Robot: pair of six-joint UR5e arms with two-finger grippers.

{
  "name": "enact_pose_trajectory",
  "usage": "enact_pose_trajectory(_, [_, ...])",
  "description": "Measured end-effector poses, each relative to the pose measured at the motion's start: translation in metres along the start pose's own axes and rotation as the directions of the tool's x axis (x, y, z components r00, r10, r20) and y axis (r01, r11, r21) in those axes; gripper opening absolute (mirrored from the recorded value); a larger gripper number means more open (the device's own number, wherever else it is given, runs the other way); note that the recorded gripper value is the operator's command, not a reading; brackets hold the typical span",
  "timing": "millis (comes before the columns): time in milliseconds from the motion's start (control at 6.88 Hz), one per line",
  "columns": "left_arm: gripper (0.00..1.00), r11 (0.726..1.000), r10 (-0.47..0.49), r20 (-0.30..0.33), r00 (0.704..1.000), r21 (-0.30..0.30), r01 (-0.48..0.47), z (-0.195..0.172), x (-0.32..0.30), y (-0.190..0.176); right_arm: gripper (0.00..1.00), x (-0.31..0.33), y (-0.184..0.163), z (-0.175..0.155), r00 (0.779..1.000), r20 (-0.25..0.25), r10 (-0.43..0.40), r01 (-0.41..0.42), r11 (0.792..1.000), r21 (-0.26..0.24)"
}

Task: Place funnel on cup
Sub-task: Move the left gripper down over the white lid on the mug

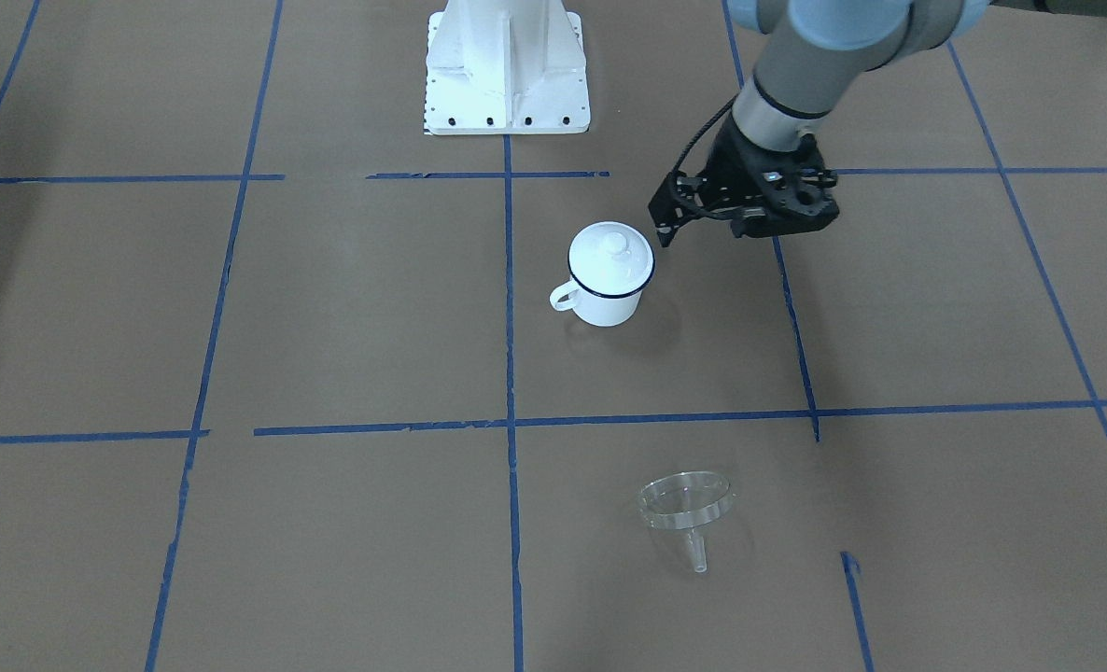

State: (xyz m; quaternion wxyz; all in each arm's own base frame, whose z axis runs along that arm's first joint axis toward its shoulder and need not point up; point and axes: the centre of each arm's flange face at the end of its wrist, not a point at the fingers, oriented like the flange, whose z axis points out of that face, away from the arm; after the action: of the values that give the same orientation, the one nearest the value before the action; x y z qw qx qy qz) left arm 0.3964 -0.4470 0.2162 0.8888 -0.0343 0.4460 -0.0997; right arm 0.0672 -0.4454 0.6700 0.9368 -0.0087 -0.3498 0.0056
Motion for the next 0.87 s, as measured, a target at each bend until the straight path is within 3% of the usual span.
enact_pose_trajectory(145, [0.94, 1.000, -0.020, 0.023, 1.000, -0.015, 0.020, 0.021, 0.018, 0.012, 1.00, 0.000, 0.000, 0.000, 1.000, 0.000, 0.000, 0.000, 1.000, 0.000])
enact_pose_trajectory(873, [0.71, 0.999, -0.035, 0.119, 0.992, -0.034, 0.040, 0.048, 0.058, 0.036, 1.00, 0.000, 0.000, 0.000, 1.000, 0.000, 0.000, 0.000, 1.000, 0.000])
